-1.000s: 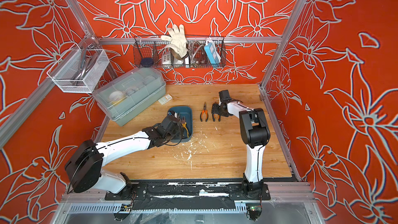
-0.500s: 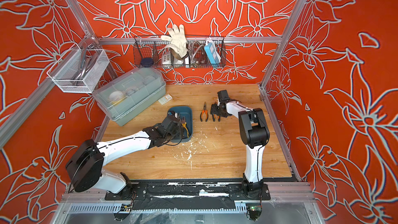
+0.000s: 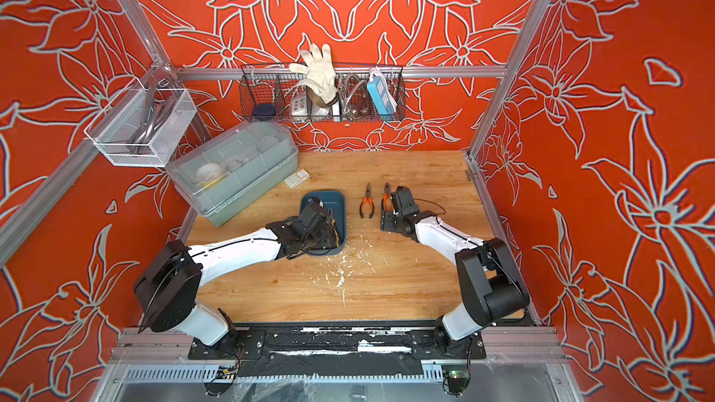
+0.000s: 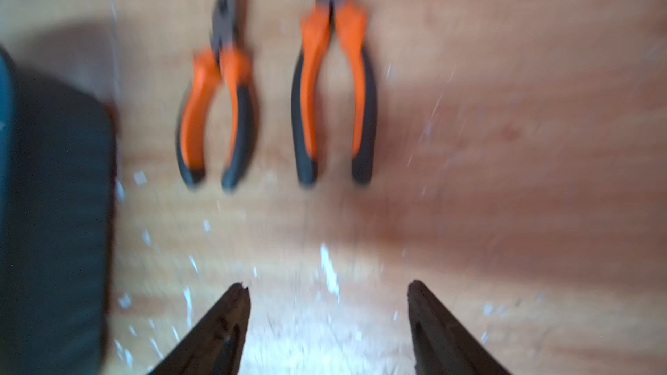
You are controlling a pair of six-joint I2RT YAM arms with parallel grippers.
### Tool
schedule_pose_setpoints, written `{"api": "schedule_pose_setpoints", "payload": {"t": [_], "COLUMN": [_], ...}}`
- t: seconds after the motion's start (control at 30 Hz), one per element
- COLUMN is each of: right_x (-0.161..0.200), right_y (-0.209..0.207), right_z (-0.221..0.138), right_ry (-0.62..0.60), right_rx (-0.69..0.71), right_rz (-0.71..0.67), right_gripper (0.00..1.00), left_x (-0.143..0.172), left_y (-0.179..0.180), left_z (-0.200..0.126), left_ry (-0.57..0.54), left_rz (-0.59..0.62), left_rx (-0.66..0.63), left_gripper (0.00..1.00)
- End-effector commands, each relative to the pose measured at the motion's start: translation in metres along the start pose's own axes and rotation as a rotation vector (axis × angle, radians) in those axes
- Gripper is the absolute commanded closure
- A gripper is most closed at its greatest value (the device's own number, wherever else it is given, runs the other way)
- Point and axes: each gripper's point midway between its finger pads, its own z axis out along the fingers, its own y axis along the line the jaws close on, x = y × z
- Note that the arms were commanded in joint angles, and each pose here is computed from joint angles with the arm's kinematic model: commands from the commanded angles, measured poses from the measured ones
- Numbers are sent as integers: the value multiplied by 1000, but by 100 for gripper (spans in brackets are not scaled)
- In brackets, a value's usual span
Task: Take the pliers out of the storage box
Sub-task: Pick up the pliers from the storage box.
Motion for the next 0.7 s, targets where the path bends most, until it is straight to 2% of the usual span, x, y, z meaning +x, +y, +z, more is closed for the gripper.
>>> {"api": "schedule_pose_setpoints", "payload": {"t": [0.0,0.07,0.2,0.43,0.67], "right_x": [-35,-38,-26,-28,-24], "right_y": [18,25,24,26,34], "right_z": [-15,-21,-17,-22,-15], "right_ry": [-176,-206,-175,-184,-149], "right_rx": [-30,-46,-50,-63,-96], "right_rz": [-1,-16,-18,-9,-5], "right_gripper": [28,28,28,28,28], "left_x": [4,7,12,22,29], "left_y": [9,9,8,12,14], "left_z": [3,5,13,29,40], "left_ry": [45,63,95,173,219], "left_rz": [-9,-13,-30,-80,-82], "left_rx": [-55,-63,-55,-49,-68], "left_gripper": [46,46,47,51,54]}}
